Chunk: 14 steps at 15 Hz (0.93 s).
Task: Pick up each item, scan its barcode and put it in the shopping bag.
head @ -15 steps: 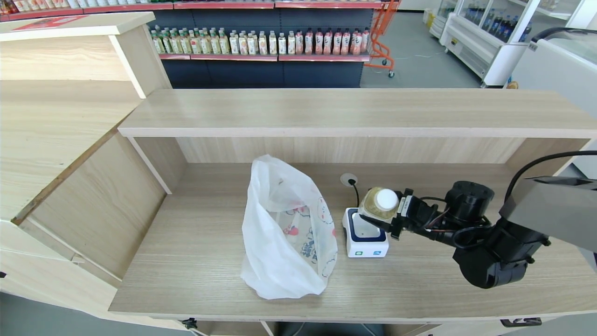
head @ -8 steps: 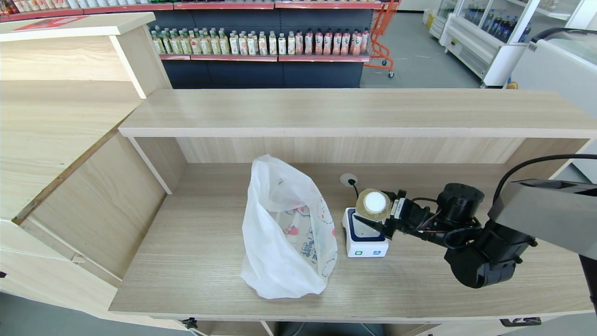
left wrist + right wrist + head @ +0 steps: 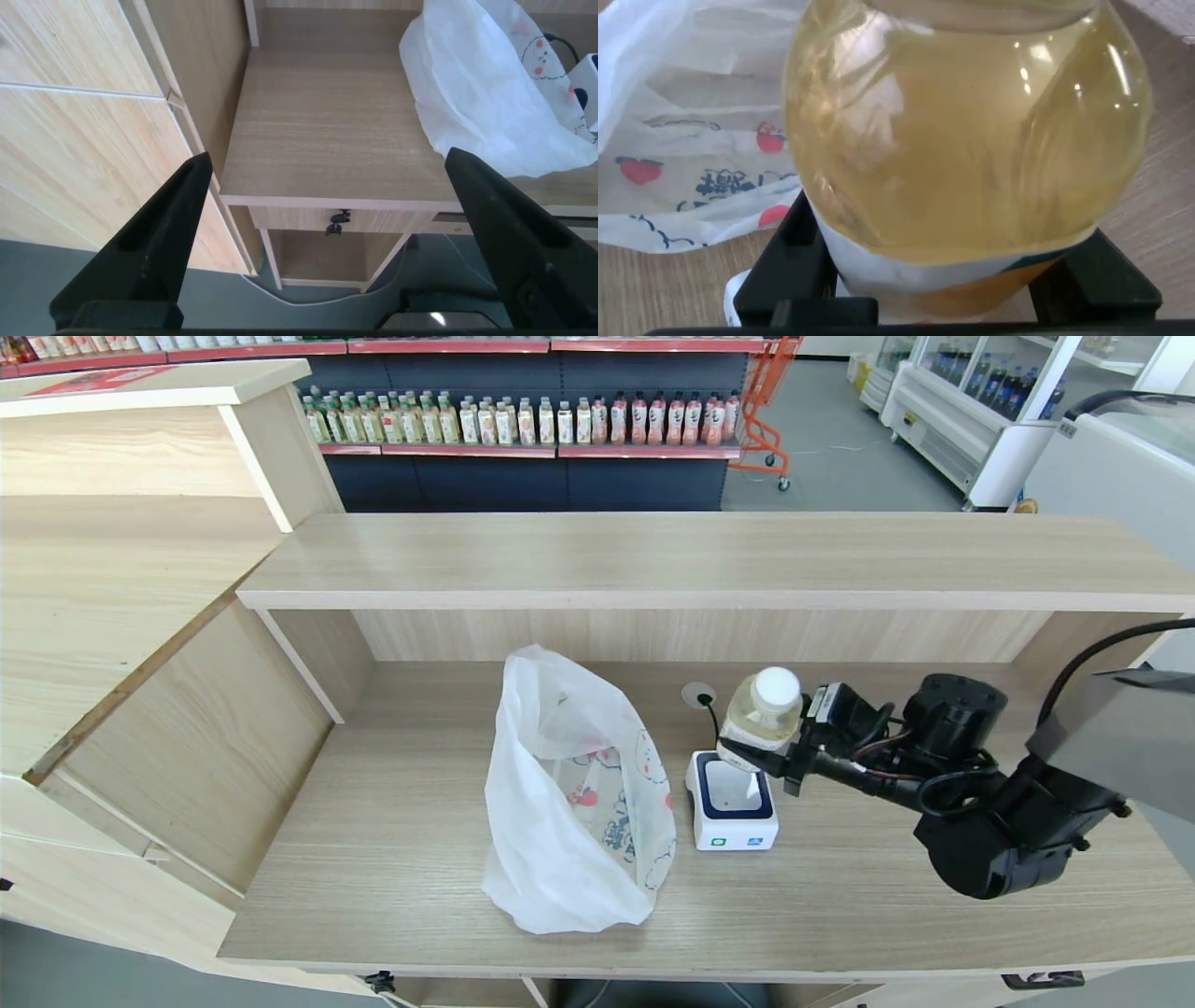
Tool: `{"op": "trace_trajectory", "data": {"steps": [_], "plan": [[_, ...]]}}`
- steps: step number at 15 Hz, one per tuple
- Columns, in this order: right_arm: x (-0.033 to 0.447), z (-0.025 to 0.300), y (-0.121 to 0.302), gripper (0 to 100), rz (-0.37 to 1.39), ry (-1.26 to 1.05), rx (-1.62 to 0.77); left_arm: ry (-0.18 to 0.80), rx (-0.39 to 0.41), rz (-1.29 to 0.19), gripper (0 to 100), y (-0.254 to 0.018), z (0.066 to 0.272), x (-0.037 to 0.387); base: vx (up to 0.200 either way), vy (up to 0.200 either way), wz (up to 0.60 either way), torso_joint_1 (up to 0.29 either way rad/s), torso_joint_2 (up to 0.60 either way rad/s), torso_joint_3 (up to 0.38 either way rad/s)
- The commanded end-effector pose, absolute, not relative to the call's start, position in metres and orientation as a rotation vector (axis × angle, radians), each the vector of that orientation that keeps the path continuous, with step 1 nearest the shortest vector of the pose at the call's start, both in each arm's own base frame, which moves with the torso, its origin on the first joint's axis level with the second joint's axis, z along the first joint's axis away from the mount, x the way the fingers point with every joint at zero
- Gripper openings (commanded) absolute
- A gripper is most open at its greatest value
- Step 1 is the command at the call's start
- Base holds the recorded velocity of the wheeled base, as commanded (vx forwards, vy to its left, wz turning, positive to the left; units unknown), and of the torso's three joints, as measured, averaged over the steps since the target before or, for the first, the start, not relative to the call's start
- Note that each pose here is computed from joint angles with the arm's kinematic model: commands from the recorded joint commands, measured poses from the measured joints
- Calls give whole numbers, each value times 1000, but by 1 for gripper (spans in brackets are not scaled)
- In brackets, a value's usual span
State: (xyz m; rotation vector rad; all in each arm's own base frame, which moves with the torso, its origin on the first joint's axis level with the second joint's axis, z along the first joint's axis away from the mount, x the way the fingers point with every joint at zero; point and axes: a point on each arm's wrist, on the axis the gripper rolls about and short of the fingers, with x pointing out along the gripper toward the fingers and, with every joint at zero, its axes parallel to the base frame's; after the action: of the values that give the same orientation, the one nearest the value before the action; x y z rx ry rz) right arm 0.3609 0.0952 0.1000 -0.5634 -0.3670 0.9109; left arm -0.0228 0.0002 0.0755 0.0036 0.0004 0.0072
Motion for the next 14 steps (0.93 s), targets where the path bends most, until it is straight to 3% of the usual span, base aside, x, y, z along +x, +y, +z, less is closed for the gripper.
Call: {"op": "trace_trajectory", "data": {"steps": [1,4,8,14], "plan": [[315,154,92,0,838,-316,-400,2,3,8,100,0,76,-23,0,0,0,0,0,0],[307,154,95,0,758,-163,-226,0,3,8,100,0,75,-23,0,0,0,0,0,0],[324,132,140,0,751,47,7,0,3,8,100,0,75,-23,0,0,0,0,0,0],[357,75,179,0,806,183,38,0,5,8,100,0,75,-23,0,0,0,0,0,0]]}}
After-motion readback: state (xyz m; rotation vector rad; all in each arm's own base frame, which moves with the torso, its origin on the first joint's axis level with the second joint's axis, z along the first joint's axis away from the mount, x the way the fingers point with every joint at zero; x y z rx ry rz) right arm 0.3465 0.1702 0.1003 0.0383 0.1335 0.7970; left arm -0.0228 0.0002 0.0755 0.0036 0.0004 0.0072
